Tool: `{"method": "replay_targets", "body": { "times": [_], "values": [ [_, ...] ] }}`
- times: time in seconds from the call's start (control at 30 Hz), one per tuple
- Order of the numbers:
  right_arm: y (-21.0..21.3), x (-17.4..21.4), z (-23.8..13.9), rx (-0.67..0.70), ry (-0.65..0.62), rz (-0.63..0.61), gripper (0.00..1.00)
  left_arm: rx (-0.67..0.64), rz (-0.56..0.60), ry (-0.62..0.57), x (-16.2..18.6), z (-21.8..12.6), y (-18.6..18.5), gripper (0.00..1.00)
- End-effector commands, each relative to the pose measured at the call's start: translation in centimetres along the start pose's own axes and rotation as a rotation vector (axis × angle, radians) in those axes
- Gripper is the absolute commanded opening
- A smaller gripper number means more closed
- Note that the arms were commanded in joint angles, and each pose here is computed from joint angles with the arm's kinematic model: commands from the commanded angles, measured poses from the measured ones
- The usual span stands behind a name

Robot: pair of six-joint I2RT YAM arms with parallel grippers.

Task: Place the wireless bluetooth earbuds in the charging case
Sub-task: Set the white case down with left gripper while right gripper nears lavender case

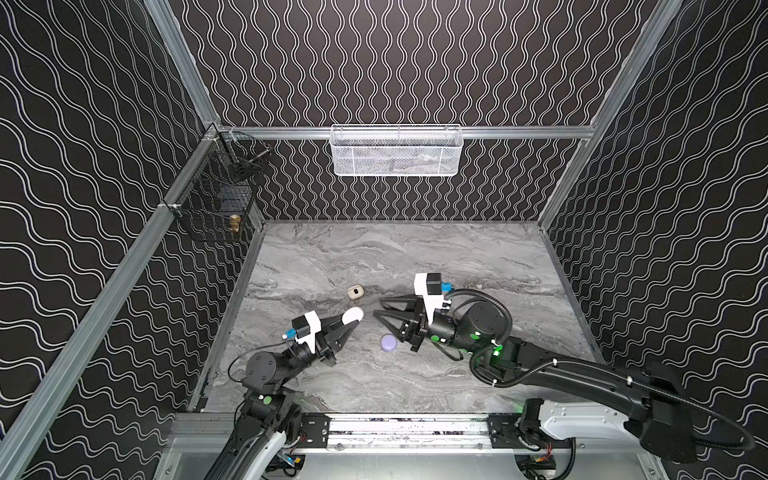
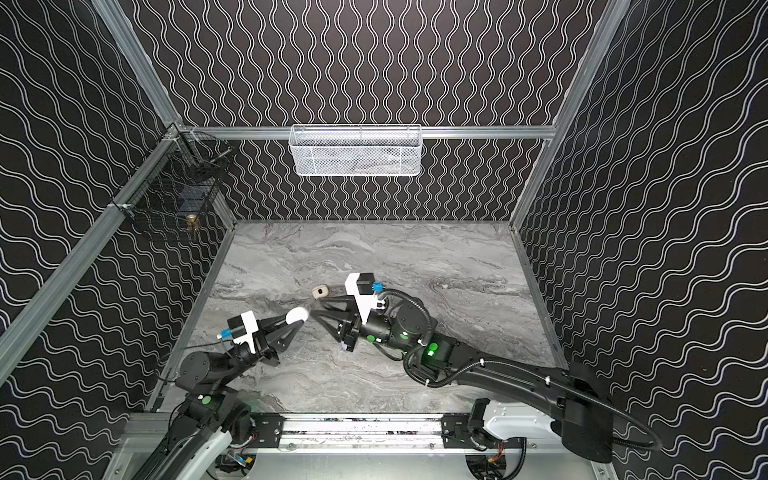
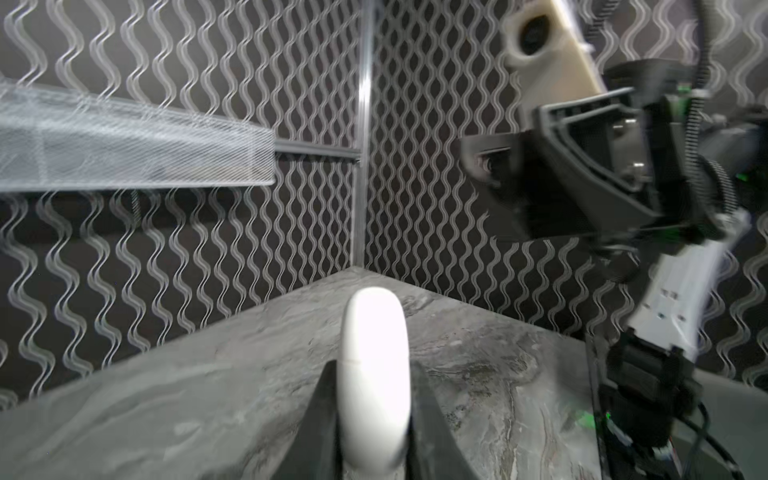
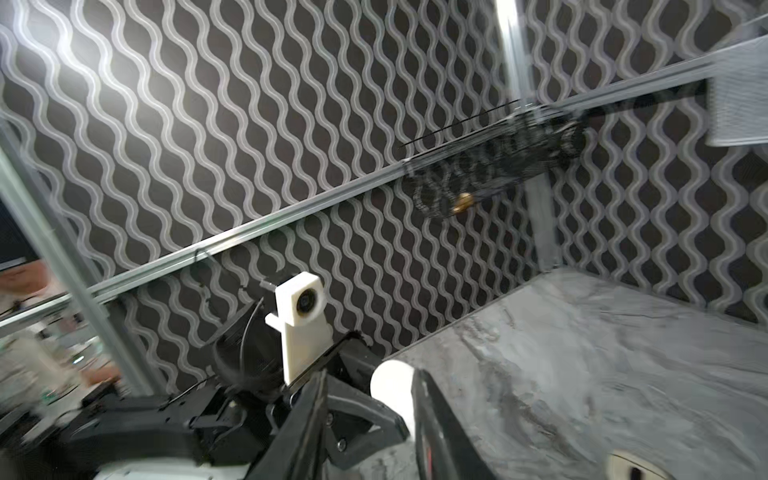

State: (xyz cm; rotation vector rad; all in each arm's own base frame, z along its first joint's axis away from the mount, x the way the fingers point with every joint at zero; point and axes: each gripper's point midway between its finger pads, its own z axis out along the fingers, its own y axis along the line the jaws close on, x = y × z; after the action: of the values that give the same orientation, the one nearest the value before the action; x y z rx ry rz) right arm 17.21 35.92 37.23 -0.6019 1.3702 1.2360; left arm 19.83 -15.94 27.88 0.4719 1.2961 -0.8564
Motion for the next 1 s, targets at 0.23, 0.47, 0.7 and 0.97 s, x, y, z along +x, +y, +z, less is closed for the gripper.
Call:
{"method": "replay_targets", "body": {
  "times": [0.23,0.47,0.7,0.97],
  "values": [
    [-12.6,4.4,-6.6,0.623,0.04,-0.02,0.46,-0.568,-0.34,0.357,9.5,0.7,11.1,0.0],
    [-15.8,8.5,-9.5,0.722,0.113,0.0,0.57,-0.676,-0.415,0.512,15.2,0.6,14.5,0.0],
    [-18.5,11.3,-9.8,0.763,0.211,0.013,0.63,-0.731,-0.504,0.54,17.8,0.3,18.2,0.0],
    [-18.9,15.1,-8.1,0.645,0.375,-0.028,0.8,-0.762,-0.549,0.56,20.6,0.5,20.3,0.0]
  ]
}}
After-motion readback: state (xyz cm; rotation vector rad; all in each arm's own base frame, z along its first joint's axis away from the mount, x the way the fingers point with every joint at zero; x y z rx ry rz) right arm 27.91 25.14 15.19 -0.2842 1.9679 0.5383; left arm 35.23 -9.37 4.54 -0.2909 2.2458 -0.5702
